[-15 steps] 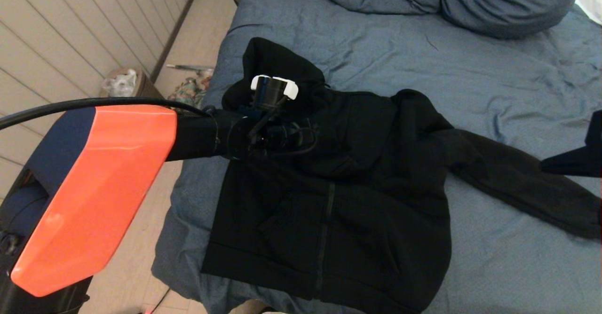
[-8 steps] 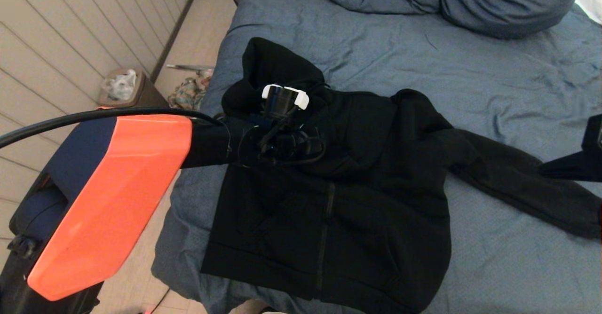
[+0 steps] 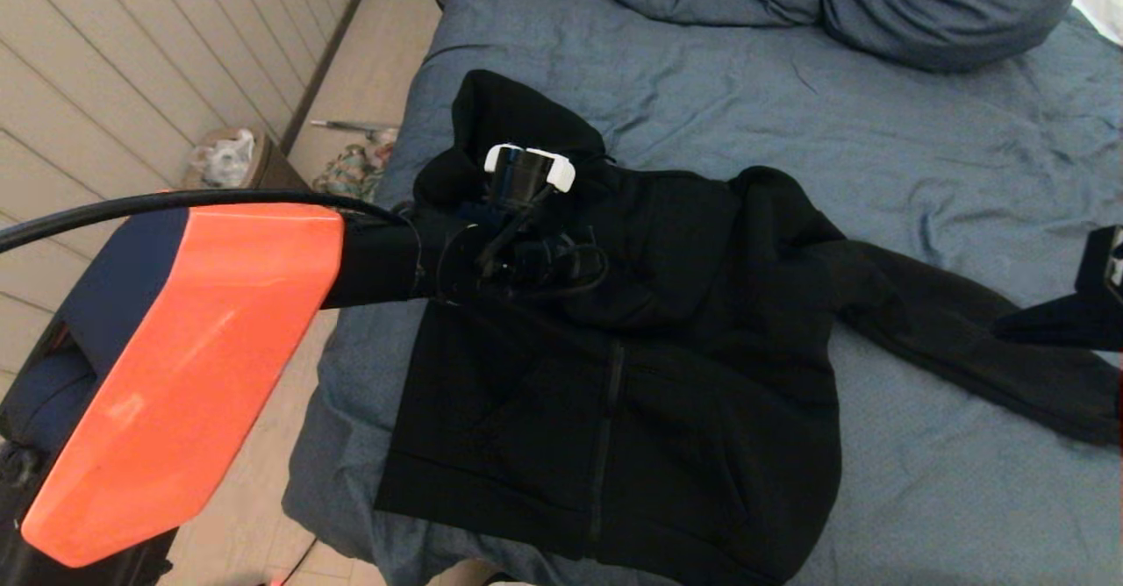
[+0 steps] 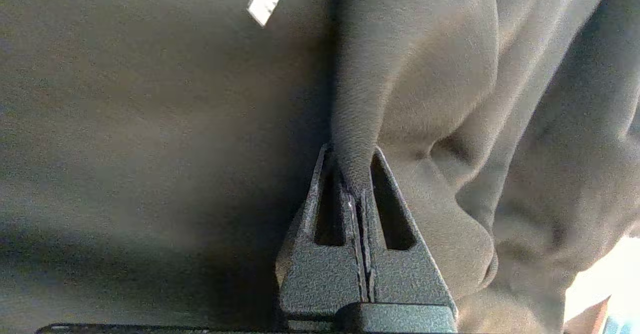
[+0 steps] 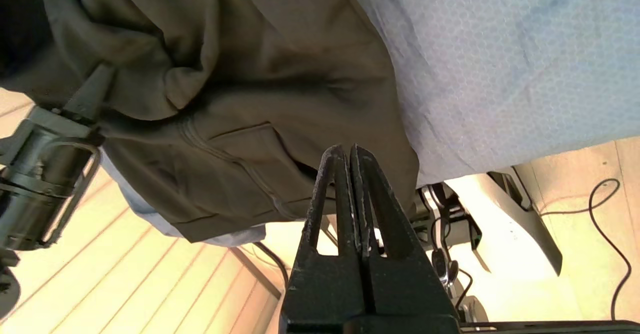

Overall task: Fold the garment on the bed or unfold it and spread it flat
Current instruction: Unfold the black sweatshirt

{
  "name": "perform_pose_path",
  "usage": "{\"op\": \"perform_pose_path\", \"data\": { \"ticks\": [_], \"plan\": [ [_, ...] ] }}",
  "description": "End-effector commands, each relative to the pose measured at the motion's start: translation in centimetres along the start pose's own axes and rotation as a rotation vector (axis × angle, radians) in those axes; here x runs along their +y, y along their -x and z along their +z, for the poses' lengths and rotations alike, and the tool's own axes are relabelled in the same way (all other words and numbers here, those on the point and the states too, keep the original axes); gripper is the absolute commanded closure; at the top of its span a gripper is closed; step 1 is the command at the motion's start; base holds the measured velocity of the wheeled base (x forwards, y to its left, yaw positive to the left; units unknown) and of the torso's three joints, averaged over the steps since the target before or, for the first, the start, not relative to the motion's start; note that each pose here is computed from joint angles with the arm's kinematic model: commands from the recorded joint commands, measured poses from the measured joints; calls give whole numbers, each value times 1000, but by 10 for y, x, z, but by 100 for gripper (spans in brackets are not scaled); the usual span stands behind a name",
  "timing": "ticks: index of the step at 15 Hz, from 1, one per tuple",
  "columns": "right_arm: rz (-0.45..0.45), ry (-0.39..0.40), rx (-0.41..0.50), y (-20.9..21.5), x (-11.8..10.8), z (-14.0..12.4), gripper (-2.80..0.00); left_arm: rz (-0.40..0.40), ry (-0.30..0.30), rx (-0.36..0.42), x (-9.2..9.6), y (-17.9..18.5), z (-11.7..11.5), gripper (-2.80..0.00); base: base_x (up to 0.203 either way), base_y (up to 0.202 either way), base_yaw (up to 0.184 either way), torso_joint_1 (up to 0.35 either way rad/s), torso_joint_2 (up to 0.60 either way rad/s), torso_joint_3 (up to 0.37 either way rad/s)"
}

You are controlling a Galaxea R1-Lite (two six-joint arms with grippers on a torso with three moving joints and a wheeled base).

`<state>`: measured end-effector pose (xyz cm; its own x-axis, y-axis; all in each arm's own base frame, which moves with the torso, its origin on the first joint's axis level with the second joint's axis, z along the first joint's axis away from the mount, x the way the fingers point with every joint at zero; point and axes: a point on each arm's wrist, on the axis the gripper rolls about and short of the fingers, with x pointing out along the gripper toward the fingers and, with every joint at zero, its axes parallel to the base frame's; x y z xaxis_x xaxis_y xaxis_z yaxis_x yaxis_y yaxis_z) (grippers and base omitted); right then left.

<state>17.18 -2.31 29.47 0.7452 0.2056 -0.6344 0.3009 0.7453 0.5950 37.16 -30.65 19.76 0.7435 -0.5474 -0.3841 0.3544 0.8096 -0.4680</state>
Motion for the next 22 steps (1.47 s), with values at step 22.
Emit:
{"op": "perform_pose_path", "data": {
  "ticks": [22],
  "plan": [
    [176, 327, 202, -25, 31, -32, 0, 9, 143, -358, 29, 204, 142, 0, 0, 0, 0, 0, 0, 0]
  ]
}}
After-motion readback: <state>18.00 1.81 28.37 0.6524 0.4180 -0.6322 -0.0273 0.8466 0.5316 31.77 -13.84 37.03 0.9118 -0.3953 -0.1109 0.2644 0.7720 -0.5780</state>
